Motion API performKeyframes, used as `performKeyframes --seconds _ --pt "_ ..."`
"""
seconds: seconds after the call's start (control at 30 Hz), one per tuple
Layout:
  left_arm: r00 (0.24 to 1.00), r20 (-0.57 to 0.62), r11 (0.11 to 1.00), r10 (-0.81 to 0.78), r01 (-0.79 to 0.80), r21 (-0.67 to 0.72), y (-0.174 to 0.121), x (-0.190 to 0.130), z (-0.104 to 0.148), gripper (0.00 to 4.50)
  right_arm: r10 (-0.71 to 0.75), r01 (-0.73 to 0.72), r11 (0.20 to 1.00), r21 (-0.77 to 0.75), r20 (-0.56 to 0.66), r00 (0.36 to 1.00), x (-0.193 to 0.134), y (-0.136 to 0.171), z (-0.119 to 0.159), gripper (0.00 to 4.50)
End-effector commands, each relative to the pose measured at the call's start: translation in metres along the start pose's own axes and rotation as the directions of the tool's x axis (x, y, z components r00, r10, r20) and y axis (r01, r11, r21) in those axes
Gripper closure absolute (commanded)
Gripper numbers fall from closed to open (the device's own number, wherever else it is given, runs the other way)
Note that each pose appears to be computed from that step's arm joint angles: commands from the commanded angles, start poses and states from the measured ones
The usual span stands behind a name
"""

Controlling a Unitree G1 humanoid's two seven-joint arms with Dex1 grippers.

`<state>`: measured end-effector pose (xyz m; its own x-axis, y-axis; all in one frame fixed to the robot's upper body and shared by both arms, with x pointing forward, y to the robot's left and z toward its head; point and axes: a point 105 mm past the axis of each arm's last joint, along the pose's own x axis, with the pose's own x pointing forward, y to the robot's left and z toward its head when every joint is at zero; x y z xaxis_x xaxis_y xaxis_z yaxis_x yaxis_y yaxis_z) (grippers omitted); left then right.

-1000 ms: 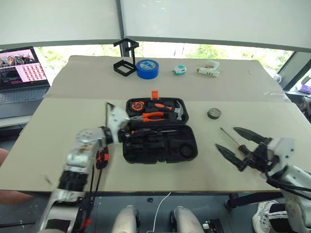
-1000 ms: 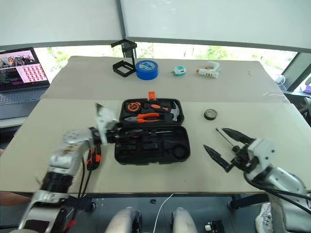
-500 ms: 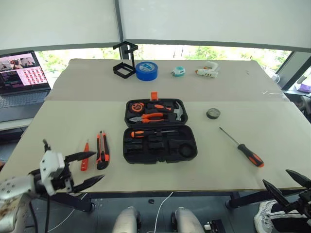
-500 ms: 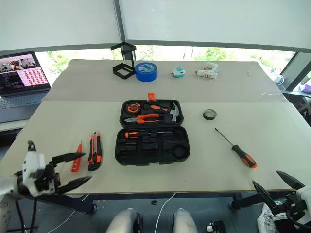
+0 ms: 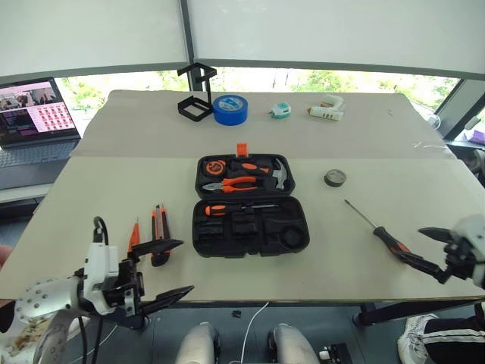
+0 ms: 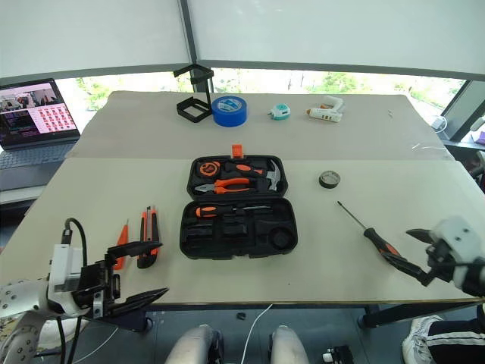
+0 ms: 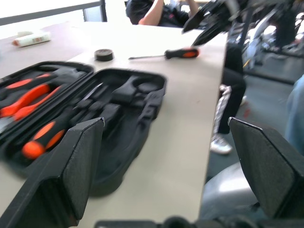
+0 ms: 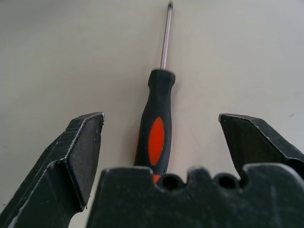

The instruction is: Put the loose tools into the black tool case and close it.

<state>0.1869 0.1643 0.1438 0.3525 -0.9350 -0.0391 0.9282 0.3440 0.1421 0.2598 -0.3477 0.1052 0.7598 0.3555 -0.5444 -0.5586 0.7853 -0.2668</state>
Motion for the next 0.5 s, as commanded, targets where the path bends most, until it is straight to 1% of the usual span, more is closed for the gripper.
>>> performKeyframes --seconds 0.03,0.07,0.1,0.13,0.2,0.23,0.3,0.33,0.4,0.47,0.5 --pt "0.999 0.035 1.000 -0.023 0.022 0.020 -0.004 0.010 0.011 0.01 0.019 -0.014 0.999 0.037 -0.122 0.992 0.005 -0.010 -0.014 0.00" --pt "0.999 0.038 1.000 -0.023 0.023 0.021 -0.005 0.011 0.012 0.01 0.029 -0.024 0.999 0.035 -0.134 0.991 0.008 -0.011 -0.015 0.00" --pt "0.999 0.042 1.000 -0.023 0.022 0.020 -0.005 0.012 0.013 0.00 0.022 -0.020 1.000 0.019 -0.134 0.991 0.011 -0.014 -0.014 0.51" --pt "0.999 0.047 1.000 -0.024 0.023 0.021 -0.005 0.013 0.014 0.00 0.016 -0.013 1.000 0.019 -0.138 0.990 0.014 -0.017 -0.014 0.77" --pt "0.998 0.055 0.999 -0.024 0.022 0.025 -0.005 0.014 0.016 0.00 0.036 -0.032 0.999 0.031 -0.141 0.989 0.018 -0.017 -0.013 1.46" --pt "0.998 0.059 0.999 -0.028 0.027 0.023 -0.005 0.014 0.017 0.00 0.047 -0.041 0.998 0.047 -0.152 0.987 0.019 -0.016 -0.015 1.68" --pt "0.998 0.061 0.999 -0.028 0.027 0.025 -0.005 0.014 0.018 0.00 0.074 -0.069 0.997 0.037 -0.165 0.984 0.019 -0.014 -0.018 2.46" --pt "0.998 0.062 0.999 -0.027 0.026 0.025 -0.005 0.014 0.018 0.00 0.065 -0.061 0.998 0.033 -0.162 0.985 0.019 -0.016 -0.018 2.80" --pt "0.998 0.064 0.999 -0.024 0.022 0.026 -0.004 0.014 0.017 0.00 0.043 -0.044 0.999 -0.003 -0.110 0.993 0.019 -0.021 -0.009 3.46" --pt "0.997 0.077 1.000 -0.010 0.008 0.025 -0.003 0.014 0.018 0.00 0.043 -0.045 0.998 -0.047 -0.034 0.998 0.018 -0.025 0.007 3.47" --pt "0.997 0.083 1.000 0.003 -0.005 0.025 -0.002 0.014 0.018 0.00 0.074 -0.072 0.994 -0.082 0.023 0.997 0.017 -0.022 0.019 3.47"
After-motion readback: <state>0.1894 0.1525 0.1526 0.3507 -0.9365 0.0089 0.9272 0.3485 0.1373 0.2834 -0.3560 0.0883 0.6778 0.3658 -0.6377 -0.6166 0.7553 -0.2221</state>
